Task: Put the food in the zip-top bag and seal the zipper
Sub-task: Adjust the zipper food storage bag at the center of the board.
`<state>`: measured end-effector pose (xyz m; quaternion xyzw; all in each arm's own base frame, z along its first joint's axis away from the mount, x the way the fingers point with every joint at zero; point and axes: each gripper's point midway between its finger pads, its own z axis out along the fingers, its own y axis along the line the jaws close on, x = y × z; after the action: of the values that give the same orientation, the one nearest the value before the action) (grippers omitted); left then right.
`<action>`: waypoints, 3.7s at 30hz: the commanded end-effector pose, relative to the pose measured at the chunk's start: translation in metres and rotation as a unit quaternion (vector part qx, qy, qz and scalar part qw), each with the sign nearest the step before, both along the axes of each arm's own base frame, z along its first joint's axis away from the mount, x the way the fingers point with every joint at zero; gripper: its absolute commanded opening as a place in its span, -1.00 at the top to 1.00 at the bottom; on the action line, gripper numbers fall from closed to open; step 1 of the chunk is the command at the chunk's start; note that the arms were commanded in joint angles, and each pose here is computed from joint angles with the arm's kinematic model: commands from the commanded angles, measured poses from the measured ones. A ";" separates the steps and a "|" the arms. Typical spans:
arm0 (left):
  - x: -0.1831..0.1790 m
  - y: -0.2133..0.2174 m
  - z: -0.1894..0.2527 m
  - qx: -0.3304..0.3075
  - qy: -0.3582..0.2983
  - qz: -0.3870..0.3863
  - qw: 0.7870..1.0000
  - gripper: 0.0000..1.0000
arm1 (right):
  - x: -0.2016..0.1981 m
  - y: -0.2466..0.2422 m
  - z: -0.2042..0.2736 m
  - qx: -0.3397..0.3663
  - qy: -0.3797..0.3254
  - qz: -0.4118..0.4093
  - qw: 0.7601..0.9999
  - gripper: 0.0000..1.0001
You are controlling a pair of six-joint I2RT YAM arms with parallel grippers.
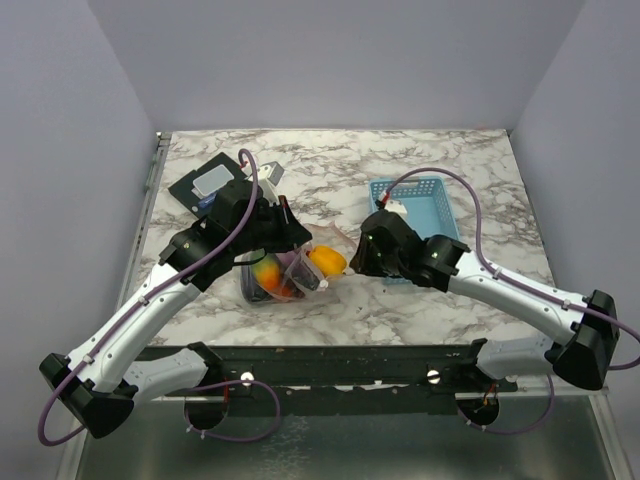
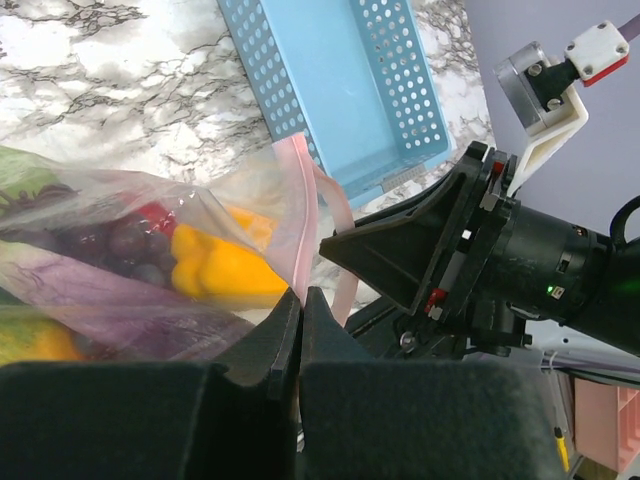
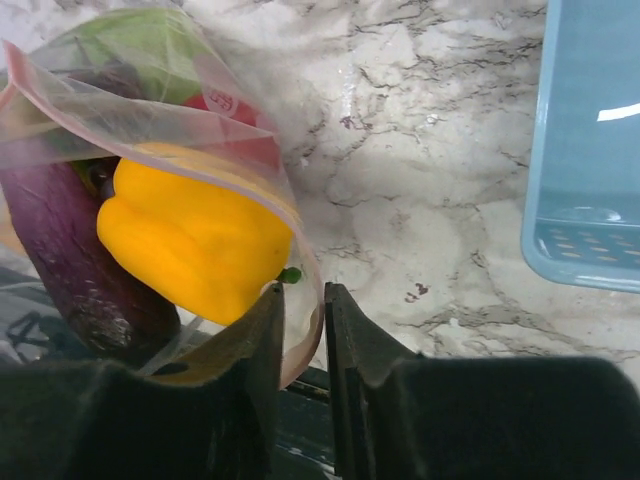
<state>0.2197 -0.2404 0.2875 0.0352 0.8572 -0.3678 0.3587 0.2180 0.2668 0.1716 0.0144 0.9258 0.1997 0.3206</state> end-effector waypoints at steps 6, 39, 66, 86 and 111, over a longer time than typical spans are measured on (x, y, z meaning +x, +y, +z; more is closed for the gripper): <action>-0.005 -0.005 0.041 -0.045 -0.034 -0.013 0.998 1.00 | 0.017 0.021 0.060 0.059 -0.061 0.023 0.996 0.99; -0.003 0.011 0.005 -0.003 -0.009 0.022 1.000 1.00 | 0.031 0.005 0.118 -0.035 -0.157 0.097 0.982 0.99; -0.014 -0.001 0.046 -0.062 -0.027 -0.010 0.998 1.00 | 0.039 0.039 0.166 -0.057 -0.221 0.223 0.948 0.99; -0.013 0.008 0.028 -0.121 0.022 0.068 0.990 1.00 | 0.066 0.078 0.143 -0.130 -0.244 0.371 0.887 0.99; 0.000 0.009 0.018 -0.126 0.028 0.103 0.986 1.00 | 0.005 0.039 0.177 0.007 -0.255 0.319 0.913 -0.32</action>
<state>0.2151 -0.2304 0.2985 -0.1012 0.8212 -0.4298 0.3614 0.2376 0.3105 0.3436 -0.3539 0.7713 0.2561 0.4628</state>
